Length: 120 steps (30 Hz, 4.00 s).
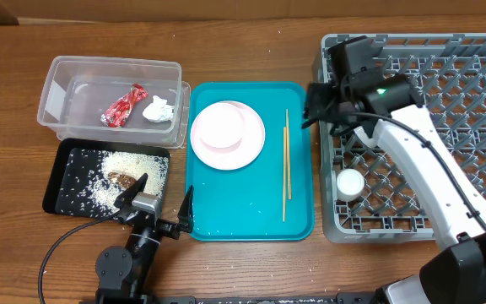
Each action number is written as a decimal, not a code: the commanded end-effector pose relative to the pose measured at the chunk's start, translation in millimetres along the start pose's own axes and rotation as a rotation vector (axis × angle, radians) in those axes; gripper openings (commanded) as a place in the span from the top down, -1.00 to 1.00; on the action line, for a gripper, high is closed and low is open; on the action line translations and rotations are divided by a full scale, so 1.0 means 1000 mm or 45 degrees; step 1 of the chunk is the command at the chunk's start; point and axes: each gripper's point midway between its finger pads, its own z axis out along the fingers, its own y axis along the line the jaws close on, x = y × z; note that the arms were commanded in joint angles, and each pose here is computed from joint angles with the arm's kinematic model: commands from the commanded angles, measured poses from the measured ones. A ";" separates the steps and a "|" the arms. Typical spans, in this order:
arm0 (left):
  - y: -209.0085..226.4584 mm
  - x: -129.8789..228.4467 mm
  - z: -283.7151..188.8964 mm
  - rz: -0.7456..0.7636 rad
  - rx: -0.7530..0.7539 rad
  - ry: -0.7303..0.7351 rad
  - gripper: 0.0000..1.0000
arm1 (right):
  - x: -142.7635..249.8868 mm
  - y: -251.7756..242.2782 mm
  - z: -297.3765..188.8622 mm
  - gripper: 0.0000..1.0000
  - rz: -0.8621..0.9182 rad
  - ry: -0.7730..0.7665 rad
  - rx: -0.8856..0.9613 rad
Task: Sort waste into correct bins and load items into the dishwasher
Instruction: 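Grasp the pink bowl with the right gripper and carry it to the rack, then lower the pink bowl into the rack and open the right gripper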
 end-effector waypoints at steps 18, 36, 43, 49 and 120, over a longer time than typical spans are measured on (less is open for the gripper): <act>-0.001 0.000 0.000 0.027 0.012 -0.009 -1.00 | 0.061 0.107 0.141 -0.35 -0.234 0.118 -0.128; -0.001 0.000 0.000 0.027 0.013 -0.009 -1.00 | 0.019 0.083 0.094 0.92 -0.110 0.037 -0.054; -0.001 0.000 0.000 0.027 0.012 -0.009 -1.00 | -0.045 -0.014 -0.027 0.92 0.099 -0.400 0.393; -0.001 0.000 0.000 0.027 0.013 -0.009 -1.00 | -0.071 -0.118 -0.123 0.92 0.231 -0.736 1.008; -0.001 0.000 0.000 0.027 0.012 -0.009 -1.00 | -0.006 -0.226 -0.048 0.85 -0.068 -0.339 1.718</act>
